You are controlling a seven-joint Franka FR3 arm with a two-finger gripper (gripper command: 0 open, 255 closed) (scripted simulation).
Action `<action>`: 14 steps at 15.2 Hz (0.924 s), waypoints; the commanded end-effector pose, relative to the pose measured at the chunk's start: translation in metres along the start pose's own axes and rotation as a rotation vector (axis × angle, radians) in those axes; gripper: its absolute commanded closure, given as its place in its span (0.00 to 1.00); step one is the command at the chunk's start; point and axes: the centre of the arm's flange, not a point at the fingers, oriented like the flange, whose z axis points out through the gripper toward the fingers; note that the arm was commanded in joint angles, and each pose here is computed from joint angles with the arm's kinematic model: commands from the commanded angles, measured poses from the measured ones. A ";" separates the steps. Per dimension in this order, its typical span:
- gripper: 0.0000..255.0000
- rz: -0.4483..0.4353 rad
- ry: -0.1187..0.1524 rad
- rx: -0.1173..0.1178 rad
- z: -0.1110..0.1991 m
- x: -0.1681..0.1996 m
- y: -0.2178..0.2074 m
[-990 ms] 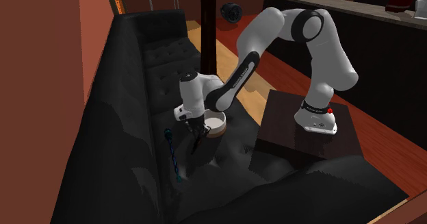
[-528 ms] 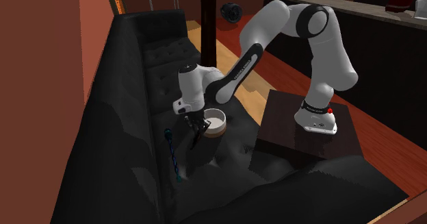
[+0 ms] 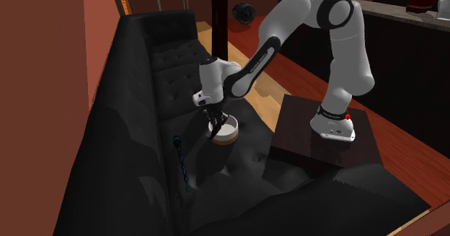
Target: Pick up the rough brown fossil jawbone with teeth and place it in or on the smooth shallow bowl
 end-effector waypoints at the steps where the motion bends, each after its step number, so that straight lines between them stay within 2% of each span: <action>1: 1.00 -0.001 0.000 0.000 0.000 -0.027 0.003; 8: 1.00 -0.001 0.000 0.000 0.000 -0.122 0.011; 14: 1.00 -0.001 0.000 0.000 0.032 -0.122 0.014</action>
